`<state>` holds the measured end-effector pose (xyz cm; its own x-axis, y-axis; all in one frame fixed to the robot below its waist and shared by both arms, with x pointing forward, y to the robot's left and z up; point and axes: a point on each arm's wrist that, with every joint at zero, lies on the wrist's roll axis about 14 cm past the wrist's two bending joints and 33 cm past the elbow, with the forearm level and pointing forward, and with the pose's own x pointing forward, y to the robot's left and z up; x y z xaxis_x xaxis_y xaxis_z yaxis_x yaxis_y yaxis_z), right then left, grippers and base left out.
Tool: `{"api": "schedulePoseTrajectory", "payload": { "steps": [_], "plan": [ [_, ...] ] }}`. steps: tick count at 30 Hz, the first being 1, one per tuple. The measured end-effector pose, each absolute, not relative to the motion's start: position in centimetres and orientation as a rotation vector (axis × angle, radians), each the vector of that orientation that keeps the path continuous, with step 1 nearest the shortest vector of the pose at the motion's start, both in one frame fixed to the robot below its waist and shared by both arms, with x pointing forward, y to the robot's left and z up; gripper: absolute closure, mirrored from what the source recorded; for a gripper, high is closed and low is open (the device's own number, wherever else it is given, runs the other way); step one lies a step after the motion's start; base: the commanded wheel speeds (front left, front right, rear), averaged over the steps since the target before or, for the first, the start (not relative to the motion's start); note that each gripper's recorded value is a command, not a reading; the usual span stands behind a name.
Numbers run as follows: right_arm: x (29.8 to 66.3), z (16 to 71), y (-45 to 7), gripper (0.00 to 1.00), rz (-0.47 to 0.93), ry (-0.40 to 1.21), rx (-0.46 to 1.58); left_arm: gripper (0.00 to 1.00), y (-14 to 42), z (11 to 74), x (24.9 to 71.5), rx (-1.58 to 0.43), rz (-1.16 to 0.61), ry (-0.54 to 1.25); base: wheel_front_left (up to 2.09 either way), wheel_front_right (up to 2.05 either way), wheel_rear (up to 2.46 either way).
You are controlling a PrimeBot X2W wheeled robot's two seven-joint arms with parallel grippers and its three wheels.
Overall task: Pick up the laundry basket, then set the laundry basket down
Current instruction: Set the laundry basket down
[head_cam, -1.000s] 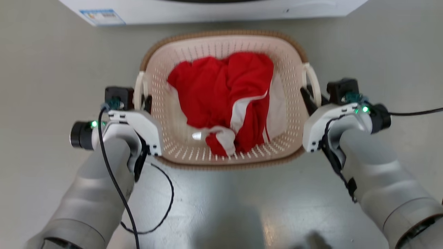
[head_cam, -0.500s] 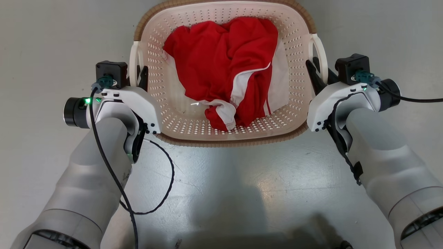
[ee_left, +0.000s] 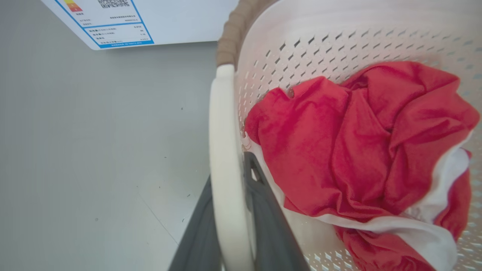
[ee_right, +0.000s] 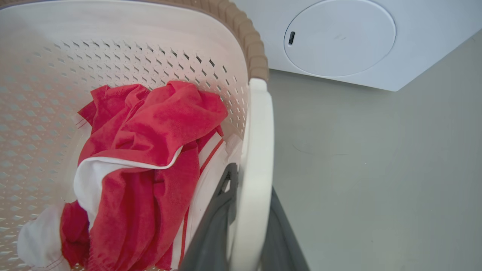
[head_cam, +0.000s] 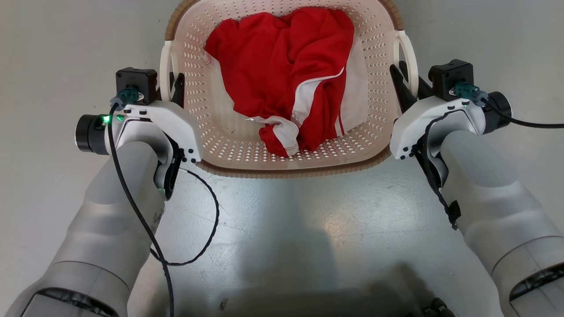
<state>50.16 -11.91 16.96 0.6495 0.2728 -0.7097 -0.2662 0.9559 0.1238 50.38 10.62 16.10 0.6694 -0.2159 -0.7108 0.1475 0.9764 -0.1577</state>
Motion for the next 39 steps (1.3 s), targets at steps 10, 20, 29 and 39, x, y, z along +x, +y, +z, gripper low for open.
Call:
{"api": "schedulePoseTrajectory", "payload": {
  "steps": [10, 20, 29, 39],
  "plan": [
    [50.0, 16.5, -12.3, 1.0, 0.291, 0.812, 0.006, 1.0, 10.5, 15.6, 50.6, -0.076, -0.216, 0.816, 0.0, 0.0, 0.0],
    [49.2, 15.8, -12.4, 0.0, 0.281, 0.843, 0.021, 0.0, 10.5, 14.8, 49.8, -0.085, -0.199, 0.852, 0.0, 0.0, 0.0],
    [49.7, 16.3, -12.5, 0.0, 0.273, 0.824, 0.023, 0.0, 10.6, 14.6, 49.3, -0.074, -0.19, 0.881, 0.0, 0.0, 0.0],
    [49.9, 18.1, -12.6, 0.0, 0.266, 0.778, 0.032, 0.0, 10.8, 15.9, 49.7, -0.052, -0.195, 0.863, 0.0, 0.0, 0.0]
  ]
}}
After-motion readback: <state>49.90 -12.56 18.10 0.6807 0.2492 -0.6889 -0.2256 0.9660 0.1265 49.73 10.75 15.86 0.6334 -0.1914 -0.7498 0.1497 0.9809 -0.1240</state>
